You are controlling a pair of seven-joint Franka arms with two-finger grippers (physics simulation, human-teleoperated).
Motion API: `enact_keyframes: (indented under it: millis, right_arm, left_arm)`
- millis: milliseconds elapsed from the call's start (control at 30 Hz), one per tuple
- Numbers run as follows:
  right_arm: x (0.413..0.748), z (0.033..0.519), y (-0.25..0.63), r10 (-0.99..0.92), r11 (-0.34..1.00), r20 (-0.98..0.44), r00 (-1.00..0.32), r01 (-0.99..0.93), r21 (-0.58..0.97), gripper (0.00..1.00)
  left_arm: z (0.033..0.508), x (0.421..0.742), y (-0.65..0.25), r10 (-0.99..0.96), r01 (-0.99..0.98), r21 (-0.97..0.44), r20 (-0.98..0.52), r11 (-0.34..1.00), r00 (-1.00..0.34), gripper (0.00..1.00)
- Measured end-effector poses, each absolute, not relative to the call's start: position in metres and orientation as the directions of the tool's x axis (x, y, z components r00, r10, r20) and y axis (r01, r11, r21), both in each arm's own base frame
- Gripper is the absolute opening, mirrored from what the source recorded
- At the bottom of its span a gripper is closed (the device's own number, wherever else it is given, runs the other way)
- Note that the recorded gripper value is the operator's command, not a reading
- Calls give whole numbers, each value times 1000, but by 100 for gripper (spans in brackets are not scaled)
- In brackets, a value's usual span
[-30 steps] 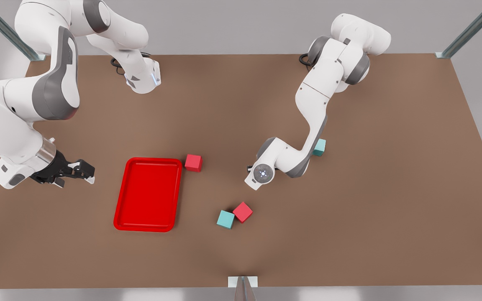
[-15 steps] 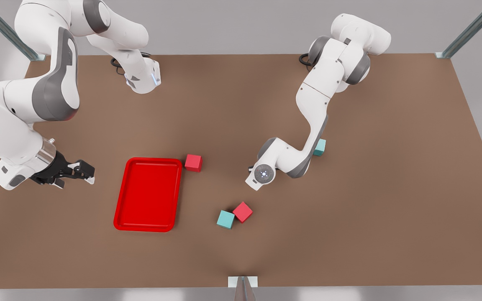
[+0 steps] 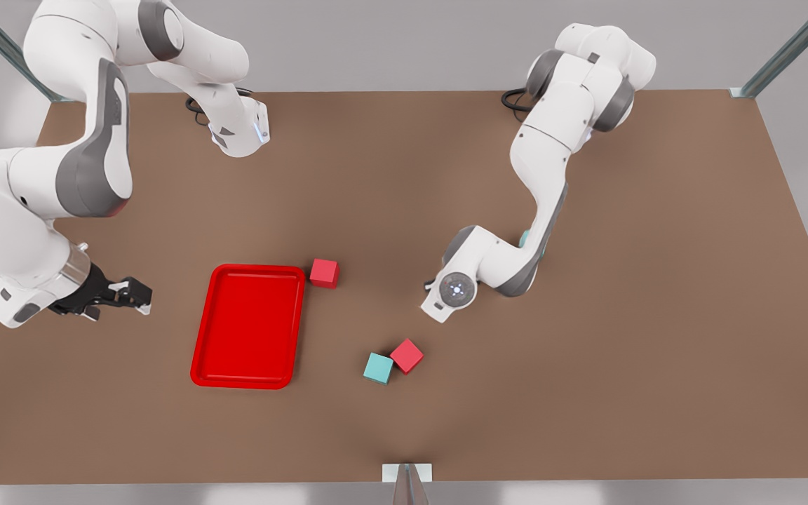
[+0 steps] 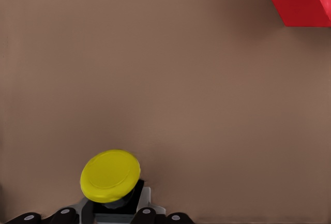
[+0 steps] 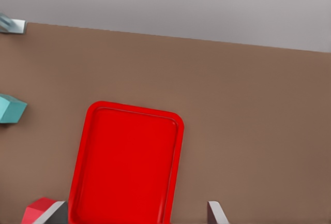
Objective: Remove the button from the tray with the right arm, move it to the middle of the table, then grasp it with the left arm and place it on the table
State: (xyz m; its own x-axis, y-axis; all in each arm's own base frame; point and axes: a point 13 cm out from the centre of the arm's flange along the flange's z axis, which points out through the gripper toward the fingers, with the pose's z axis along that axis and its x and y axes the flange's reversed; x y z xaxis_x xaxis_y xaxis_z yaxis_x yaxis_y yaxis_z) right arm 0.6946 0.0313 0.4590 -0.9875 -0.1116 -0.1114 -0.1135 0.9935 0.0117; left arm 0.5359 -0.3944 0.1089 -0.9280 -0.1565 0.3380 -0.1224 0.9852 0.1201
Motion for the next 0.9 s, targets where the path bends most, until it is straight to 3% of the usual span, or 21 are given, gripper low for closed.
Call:
enact_keyframes:
  millis: [200, 300, 467, 667, 900]
  right_arm:
    - [695, 465, 35, -126, 992, -126, -984, -127, -3, 100]
    - [696, 465, 34, -127, 992, -125, -984, -128, -5, 100]
    - [695, 465, 40, -138, 990, -125, -983, -139, -5, 100]
    - [694, 464, 47, -149, 989, -119, -982, -149, -6, 100]
    - [693, 462, 54, -167, 986, -113, -980, -165, -24, 100]
  left_arm:
    - [137, 591, -331, -252, -215, 184, 212, 959, -944, 41]
    - [136, 634, -280, -304, -278, 208, 108, 938, -946, 41]
    - [137, 692, -235, -336, -343, 167, -70, 924, -939, 41]
    - [130, 721, -234, -255, -321, 205, -293, 924, -921, 41]
    - [124, 743, -250, -347, -406, 53, -426, 912, -835, 41]
